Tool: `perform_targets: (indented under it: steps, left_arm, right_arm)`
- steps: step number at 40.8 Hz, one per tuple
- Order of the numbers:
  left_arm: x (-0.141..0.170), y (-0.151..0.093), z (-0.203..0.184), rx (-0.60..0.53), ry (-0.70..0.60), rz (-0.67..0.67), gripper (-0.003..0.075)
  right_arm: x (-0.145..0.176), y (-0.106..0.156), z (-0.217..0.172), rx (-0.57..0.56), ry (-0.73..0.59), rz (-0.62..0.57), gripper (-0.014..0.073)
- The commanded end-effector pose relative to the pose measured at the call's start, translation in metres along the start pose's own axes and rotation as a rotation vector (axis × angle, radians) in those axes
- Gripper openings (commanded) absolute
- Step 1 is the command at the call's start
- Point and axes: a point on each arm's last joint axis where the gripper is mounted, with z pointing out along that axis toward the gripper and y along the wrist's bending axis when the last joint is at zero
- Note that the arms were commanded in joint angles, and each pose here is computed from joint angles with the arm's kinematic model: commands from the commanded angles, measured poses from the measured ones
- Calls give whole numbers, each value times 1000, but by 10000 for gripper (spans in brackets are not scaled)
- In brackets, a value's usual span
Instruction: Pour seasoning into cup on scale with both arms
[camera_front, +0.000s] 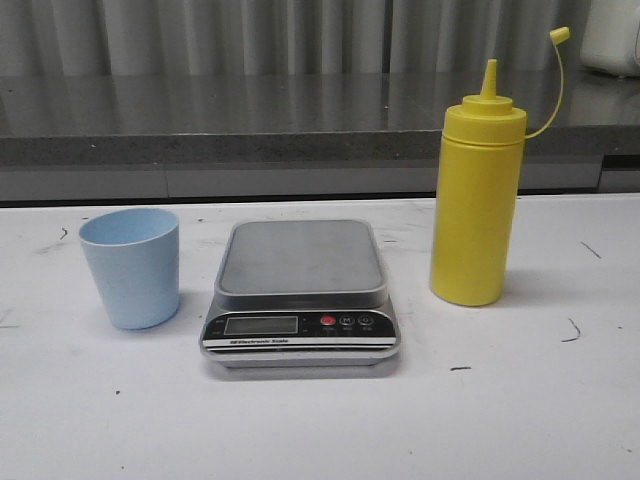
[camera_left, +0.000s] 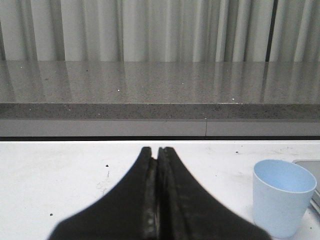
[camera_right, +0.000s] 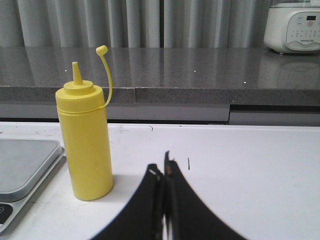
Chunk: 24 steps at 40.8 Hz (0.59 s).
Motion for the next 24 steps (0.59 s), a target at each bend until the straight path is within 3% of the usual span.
perform_targets:
  steps: [1, 20, 24]
  left_arm:
    - [-3, 0, -2, -4, -88, -14, -20]
    - [-4, 0, -2, -4, -93, -17, -20]
    - [-18, 1, -4, -4, -135, -65, -20]
  right_arm:
    - [-10, 0, -2, -2, -105, -10, -118]
    - [-12, 0, -2, -3, -111, 13, -118]
    - [-23, 1, -4, -6, -105, 24, -118]
